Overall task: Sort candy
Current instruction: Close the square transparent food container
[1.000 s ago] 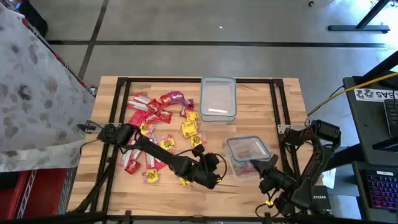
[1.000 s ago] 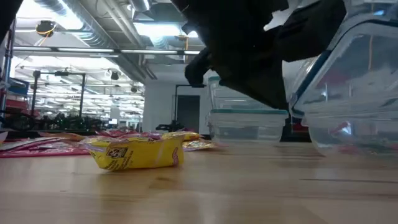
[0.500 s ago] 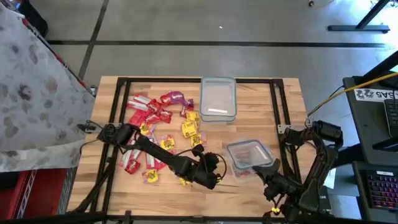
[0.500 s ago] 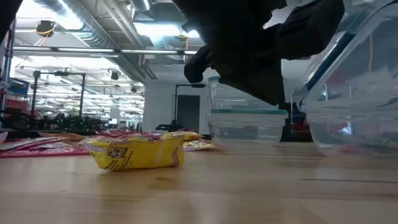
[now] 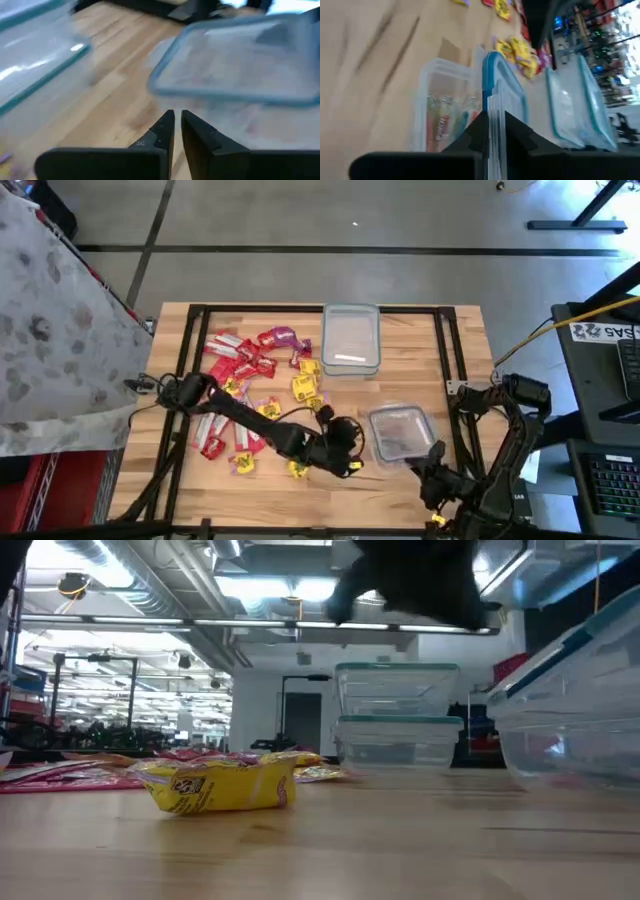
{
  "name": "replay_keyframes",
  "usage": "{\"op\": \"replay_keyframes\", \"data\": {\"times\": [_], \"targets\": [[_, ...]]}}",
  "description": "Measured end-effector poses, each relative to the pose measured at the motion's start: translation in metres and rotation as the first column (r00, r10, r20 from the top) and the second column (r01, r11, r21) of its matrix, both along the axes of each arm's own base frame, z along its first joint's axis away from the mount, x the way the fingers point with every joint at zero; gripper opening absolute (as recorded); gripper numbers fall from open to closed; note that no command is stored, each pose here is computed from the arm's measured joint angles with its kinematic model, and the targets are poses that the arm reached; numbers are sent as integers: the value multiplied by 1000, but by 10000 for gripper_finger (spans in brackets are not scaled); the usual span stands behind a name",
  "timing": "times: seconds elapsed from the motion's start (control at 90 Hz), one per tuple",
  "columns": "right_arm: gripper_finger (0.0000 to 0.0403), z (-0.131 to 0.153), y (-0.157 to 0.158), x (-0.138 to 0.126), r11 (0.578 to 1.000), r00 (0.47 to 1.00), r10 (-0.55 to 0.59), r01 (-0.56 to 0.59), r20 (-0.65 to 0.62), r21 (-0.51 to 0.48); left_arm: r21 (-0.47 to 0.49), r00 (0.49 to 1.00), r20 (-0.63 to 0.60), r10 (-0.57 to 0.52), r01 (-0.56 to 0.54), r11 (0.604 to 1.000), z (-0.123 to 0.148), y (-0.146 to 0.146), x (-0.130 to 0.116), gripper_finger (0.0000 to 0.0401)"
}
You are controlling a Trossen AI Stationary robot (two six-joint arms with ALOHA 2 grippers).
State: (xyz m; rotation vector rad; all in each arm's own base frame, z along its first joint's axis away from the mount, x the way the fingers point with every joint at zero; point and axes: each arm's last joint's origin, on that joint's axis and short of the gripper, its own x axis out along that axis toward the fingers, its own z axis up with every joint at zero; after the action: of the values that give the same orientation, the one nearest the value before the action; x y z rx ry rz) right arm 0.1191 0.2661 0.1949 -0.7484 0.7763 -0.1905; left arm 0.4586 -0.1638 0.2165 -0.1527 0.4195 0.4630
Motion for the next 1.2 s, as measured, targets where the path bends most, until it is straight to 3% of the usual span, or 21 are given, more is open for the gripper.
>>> {"op": "replay_keyframes", "data": {"times": [0.222,0.8,0.944,1.2], "targets": [[26,-2,8,3,998,999,49,-49,-19,39,-23,977,129,-168,173,985,0,2,20,17],[28,-16,15,2,986,986,97,-77,-139,145,-57,966,131,-223,232,971,-9,2,24,17],[30,-16,16,2,983,979,110,-83,-170,162,-65,939,204,-276,295,953,-4,-2,27,17],[101,-17,22,4,972,979,135,-101,-154,212,-45,910,246,-334,355,934,-5,-7,32,17]]}}
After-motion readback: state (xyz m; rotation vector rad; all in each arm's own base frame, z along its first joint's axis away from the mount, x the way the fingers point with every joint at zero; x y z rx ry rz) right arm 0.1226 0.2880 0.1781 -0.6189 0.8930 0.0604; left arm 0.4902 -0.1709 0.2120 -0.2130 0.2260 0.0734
